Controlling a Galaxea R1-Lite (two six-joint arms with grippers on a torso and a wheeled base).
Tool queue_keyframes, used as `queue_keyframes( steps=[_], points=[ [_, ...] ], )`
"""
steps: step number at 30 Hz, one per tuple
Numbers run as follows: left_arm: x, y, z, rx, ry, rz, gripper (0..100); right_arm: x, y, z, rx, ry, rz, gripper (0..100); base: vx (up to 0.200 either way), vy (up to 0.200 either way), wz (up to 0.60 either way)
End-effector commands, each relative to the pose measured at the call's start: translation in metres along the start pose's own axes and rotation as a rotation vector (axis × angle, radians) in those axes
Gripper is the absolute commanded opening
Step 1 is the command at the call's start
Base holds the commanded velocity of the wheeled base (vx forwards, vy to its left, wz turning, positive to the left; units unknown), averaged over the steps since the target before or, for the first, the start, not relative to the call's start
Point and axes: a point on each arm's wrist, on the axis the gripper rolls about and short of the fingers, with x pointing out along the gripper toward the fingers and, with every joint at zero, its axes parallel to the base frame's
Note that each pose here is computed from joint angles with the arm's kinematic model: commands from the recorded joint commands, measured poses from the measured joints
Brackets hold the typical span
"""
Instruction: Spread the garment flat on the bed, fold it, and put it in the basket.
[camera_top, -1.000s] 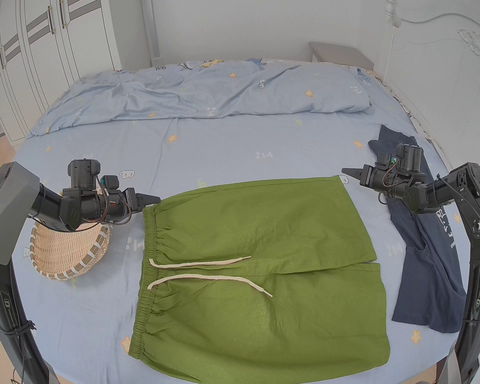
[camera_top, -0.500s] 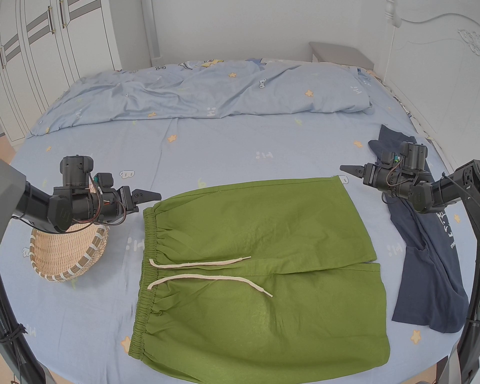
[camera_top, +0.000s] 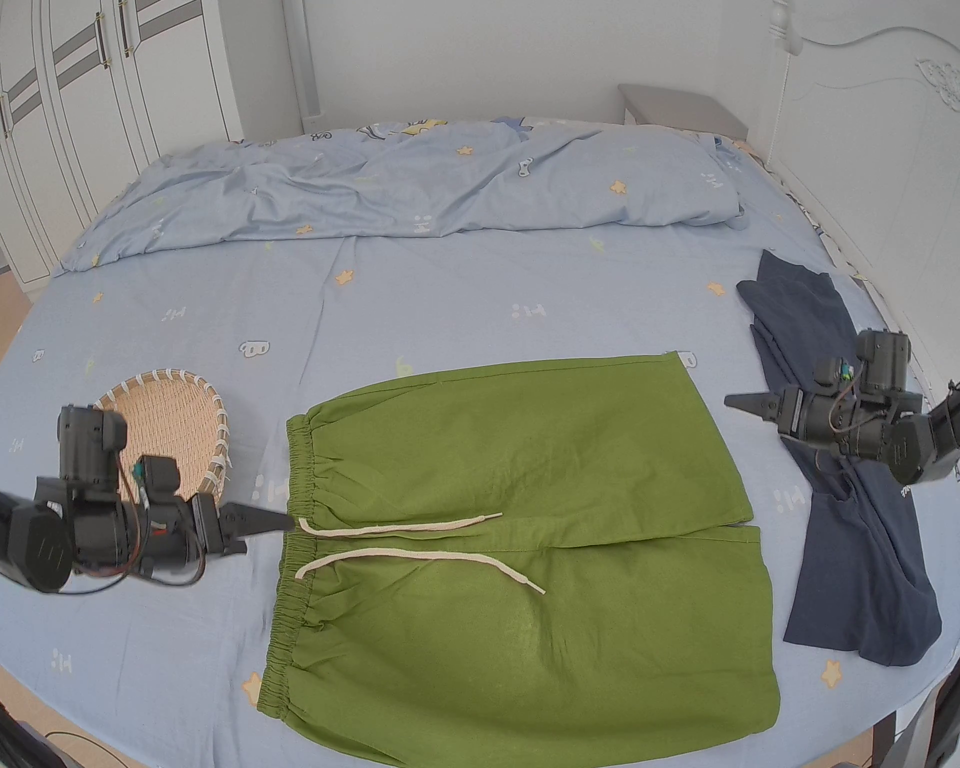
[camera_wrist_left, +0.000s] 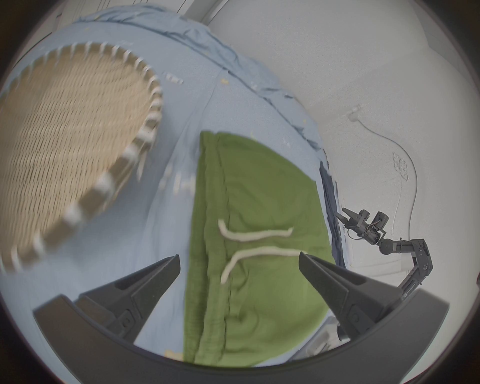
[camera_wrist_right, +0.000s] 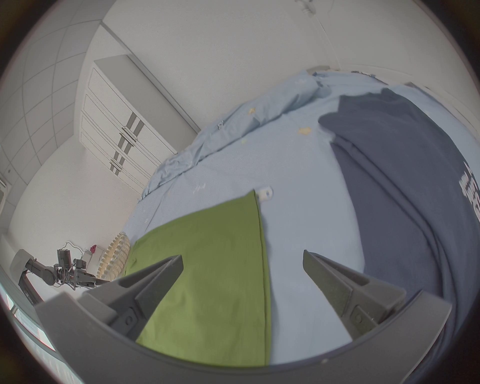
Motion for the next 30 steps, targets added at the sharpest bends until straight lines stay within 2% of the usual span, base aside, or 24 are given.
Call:
queue_keyframes(
  steps=[1, 2, 3, 6, 12, 17, 22, 26, 30],
  points=[
    [-0.047, -0.001, -0.092, -0.058, 0.092, -0.002, 100, -0.077, 0.017, -0.054, 0.004, -0.013, -0.045, 100, 0.000, 0.000, 0.00],
    [-0.047, -0.001, -0.092, -0.058, 0.092, -0.002, 100, -0.077, 0.017, -0.054, 0.004, -0.013, -0.045, 100, 0.000, 0.000, 0.00],
    [-0.049, 0.002, -0.105, -0.075, 0.132, -0.031, 100, -0.085, 0.017, -0.064, 0.011, -0.012, -0.054, 100, 0.000, 0.000, 0.00],
    [-0.051, 0.006, -0.119, -0.101, 0.182, -0.075, 100, -0.095, 0.020, -0.081, 0.023, 0.004, -0.058, 100, 0.000, 0.000, 0.00],
    [-0.047, 0.016, -0.138, -0.073, 0.282, -0.050, 100, -0.104, 0.027, -0.095, 0.018, 0.014, -0.049, 100, 0.000, 0.000, 0.00],
    [-0.039, 0.025, -0.144, -0.059, 0.357, -0.032, 100, -0.103, 0.030, -0.090, 0.003, -0.009, -0.036, 100, 0.000, 0.000, 0.00],
    [-0.029, 0.035, -0.140, -0.104, 0.380, -0.015, 100, -0.106, 0.034, -0.086, -0.012, -0.032, -0.030, 100, 0.000, 0.000, 0.00],
    [-0.015, 0.043, -0.136, -0.094, 0.375, -0.028, 100, -0.107, 0.034, -0.084, -0.015, -0.040, -0.030, 100, 0.000, 0.000, 0.00],
    [-0.003, 0.050, -0.133, -0.057, 0.334, -0.045, 100, -0.108, 0.035, -0.084, -0.017, -0.044, -0.029, 100, 0.000, 0.000, 0.00]
  ],
)
